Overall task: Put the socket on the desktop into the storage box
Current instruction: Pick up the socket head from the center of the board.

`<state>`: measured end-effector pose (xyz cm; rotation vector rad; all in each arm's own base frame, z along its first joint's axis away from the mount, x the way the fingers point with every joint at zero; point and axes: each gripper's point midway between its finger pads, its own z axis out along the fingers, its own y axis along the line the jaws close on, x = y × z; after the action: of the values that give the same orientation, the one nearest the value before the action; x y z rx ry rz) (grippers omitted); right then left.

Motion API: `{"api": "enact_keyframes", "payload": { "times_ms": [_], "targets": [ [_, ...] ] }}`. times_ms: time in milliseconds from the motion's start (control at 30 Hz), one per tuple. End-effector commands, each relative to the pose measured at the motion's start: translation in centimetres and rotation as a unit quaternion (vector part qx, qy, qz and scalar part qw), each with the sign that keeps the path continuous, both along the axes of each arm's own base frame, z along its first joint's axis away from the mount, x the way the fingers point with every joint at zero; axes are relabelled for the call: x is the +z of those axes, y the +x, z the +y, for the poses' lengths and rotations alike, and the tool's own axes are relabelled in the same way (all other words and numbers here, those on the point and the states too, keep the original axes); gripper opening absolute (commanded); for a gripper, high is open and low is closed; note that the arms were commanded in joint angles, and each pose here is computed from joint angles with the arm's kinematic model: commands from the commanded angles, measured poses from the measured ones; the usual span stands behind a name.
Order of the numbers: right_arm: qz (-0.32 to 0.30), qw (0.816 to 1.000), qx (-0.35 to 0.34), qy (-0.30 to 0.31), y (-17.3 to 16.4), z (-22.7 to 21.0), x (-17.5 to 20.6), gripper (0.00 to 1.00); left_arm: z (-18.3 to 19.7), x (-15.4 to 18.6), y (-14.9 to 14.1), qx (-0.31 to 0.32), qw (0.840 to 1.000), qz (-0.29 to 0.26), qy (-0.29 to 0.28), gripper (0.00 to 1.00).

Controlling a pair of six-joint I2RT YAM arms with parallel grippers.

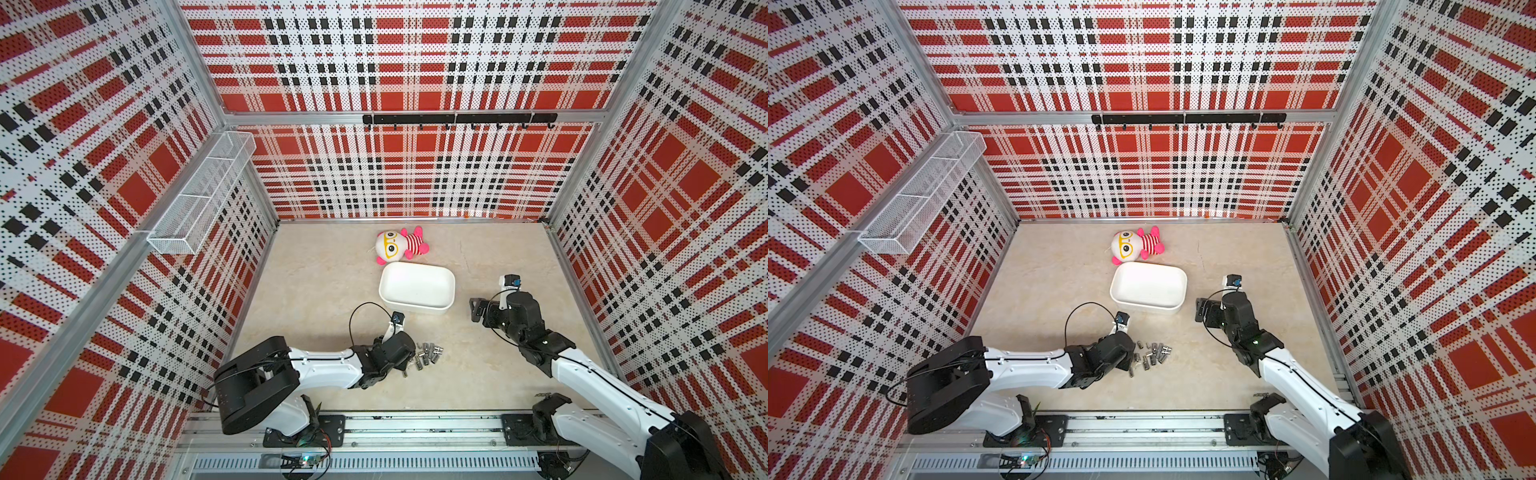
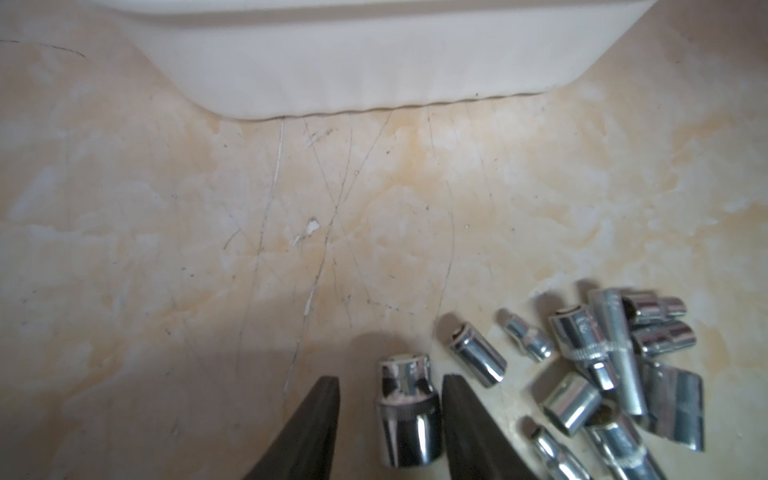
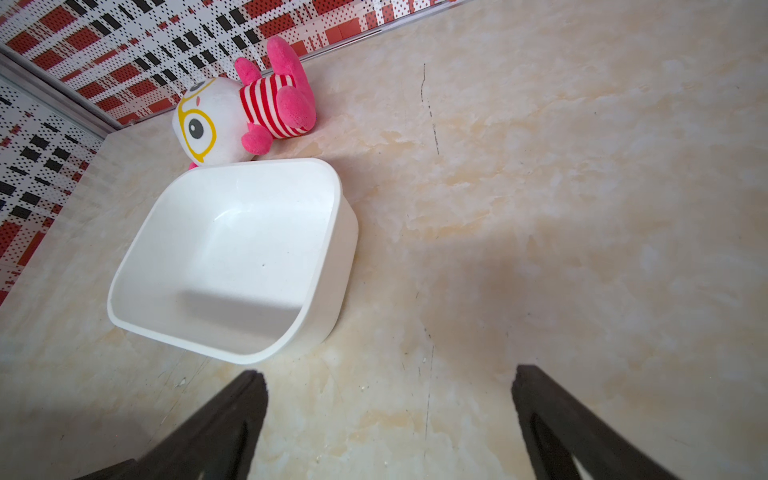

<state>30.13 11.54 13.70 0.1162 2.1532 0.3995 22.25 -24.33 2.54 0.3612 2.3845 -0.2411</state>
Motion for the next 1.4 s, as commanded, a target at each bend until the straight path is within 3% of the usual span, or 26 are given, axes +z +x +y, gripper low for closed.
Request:
{"api": "enact_keyframes", "payload": {
  "times_ms": [0,767,1133,1367],
  "targets": [
    [-0.004,1.000,-0.002,-0.002,0.2,0.1,0.6,1.00,-0.7,0.4,0.6,-0.001,1.000,-0.005,-0.002,0.46],
    [0.002,1.000,0.000,-0.003,0.3,0.3,0.3,1.00,0.2,-0.7,1.2,0.013,1.000,0.001,0.022,0.39],
    [0.002,1.000,-0.001,-0.002,0.2,0.2,0.4,1.00,0.4,-0.5,1.4,0.016,1.000,-0.001,0.023,0.18],
    [0.003,1.000,0.000,-0.003,0.3,0.3,0.3,1.00,0.6,1.4,1.6,0.023,0.999,-0.025,0.007,0.00]
  ]
}}
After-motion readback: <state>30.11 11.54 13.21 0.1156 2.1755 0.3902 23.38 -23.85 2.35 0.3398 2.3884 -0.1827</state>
